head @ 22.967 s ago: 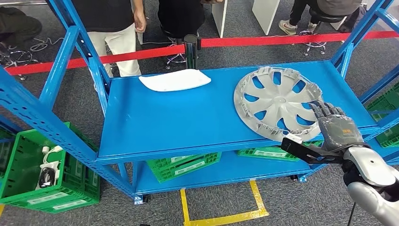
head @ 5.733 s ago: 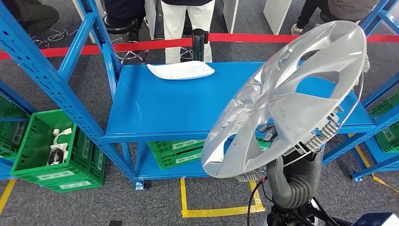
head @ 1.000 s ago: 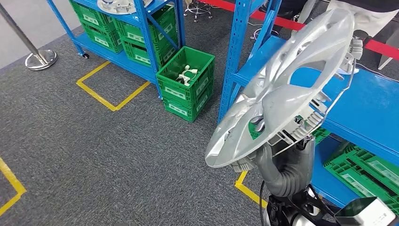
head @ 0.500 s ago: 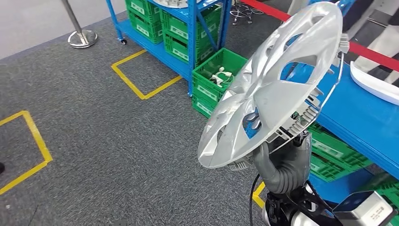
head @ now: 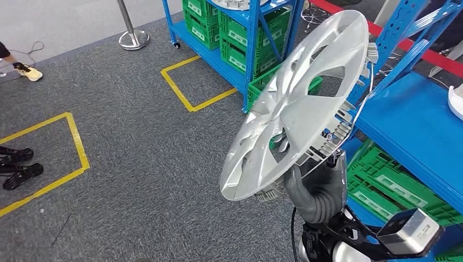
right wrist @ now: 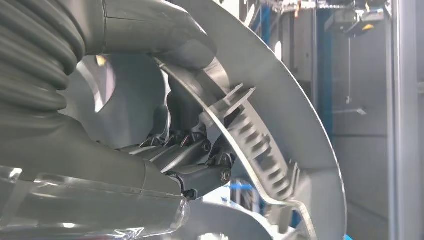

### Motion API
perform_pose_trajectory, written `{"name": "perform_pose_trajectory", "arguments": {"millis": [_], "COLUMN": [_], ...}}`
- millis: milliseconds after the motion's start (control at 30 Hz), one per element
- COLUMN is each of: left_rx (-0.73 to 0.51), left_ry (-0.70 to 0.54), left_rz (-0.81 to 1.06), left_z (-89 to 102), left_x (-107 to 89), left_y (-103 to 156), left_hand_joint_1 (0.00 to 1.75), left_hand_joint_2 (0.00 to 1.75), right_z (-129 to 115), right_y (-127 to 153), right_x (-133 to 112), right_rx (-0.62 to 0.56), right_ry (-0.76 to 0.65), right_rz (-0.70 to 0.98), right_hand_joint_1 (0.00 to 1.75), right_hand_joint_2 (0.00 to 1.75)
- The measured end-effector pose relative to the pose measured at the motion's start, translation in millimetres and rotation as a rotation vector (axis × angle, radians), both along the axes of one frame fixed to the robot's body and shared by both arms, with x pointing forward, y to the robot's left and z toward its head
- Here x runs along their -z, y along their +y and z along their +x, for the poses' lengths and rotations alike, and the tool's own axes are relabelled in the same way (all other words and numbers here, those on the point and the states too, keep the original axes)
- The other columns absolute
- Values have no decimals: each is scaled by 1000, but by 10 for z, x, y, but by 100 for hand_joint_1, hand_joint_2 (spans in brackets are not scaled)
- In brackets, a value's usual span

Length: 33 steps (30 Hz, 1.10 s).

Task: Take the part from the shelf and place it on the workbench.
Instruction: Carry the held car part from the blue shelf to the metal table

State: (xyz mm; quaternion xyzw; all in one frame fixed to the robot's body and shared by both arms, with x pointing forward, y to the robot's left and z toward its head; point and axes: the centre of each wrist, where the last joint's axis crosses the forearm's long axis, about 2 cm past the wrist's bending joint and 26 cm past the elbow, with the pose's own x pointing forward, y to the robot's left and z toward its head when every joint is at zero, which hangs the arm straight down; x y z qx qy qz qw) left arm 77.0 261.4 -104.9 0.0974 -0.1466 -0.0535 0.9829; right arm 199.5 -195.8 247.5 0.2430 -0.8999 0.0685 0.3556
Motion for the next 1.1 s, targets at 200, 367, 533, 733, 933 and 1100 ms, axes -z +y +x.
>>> {"name": "perform_pose_trajectory", "arguments": {"millis": [200, 367, 533, 733, 933, 1100], "left_rx": [-6, -6, 2, 6, 5, 4], "left_ry": [55, 61, 13, -13, -8, -2], "left_rz": [9, 16, 22, 24, 27, 27], "left_z": [5, 15, 17, 5, -17, -26], "left_x": [-1, -3, -7, -5, 0, 2], "left_y": [0, -2, -35, -36, -21, -18], "left_hand_joint_1": [0, 0, 0, 0, 0, 0], "left_hand_joint_2": [175, 175, 175, 175, 175, 175], "right_z": [-1, -4, -39, -31, -29, -22], "right_y": [6, 9, -2, -11, -4, -4], "right_x": [66, 85, 153, 206, 226, 252], "right_rx": [-9, -13, -42, -61, -61, -56], "right_ry": [14, 18, 22, 16, 21, 31], "right_rz": [2, -1, 7, 11, 12, 8], "right_hand_joint_1": [175, 175, 175, 175, 175, 175], "right_hand_joint_2": [175, 175, 175, 175, 175, 175]}}
